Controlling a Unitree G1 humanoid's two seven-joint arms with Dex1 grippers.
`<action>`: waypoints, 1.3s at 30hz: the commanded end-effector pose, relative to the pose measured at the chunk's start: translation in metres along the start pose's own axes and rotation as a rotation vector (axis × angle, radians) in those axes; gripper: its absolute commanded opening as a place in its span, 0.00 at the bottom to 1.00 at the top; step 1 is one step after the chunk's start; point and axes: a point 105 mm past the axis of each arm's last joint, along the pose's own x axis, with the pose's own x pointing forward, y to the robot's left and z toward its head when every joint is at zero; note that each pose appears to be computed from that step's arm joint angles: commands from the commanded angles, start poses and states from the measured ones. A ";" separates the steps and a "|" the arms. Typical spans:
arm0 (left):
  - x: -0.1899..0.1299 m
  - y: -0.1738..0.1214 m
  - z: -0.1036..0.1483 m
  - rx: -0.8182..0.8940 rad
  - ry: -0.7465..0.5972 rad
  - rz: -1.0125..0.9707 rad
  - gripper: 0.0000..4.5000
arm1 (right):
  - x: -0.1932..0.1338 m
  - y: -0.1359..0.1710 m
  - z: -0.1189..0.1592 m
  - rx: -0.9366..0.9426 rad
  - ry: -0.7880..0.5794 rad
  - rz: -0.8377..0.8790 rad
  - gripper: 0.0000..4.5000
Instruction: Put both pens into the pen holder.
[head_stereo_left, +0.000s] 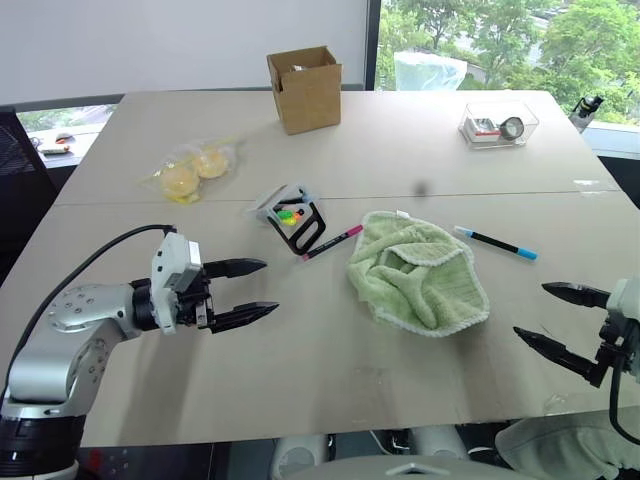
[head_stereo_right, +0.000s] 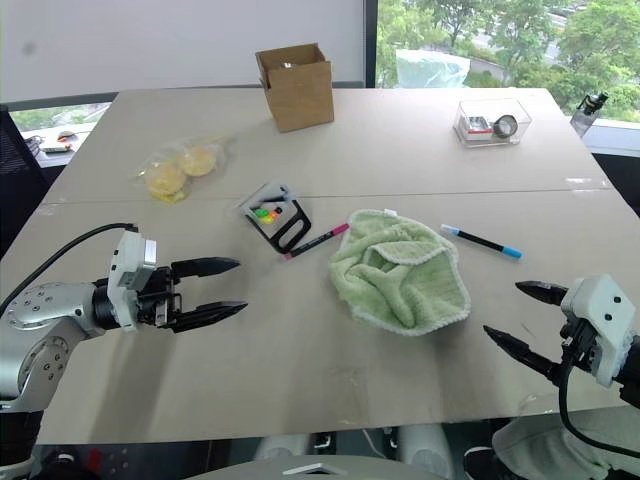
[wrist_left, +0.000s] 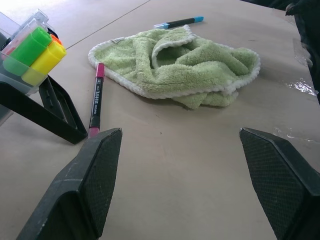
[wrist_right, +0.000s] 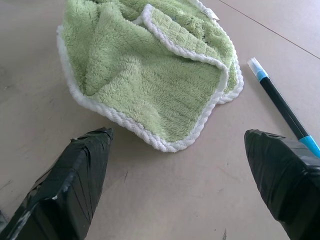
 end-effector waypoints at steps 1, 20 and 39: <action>0.004 -0.001 0.016 0.018 -0.050 -0.024 0.86 | 0.007 0.002 0.025 -0.017 -0.075 0.015 1.00; 0.021 -0.019 0.039 0.050 -0.137 -0.118 0.86 | 0.159 0.030 0.047 -0.056 0.059 0.153 1.00; 0.020 -0.022 0.034 0.027 -0.142 -0.075 0.88 | 0.156 0.050 0.027 0.040 0.127 0.389 0.00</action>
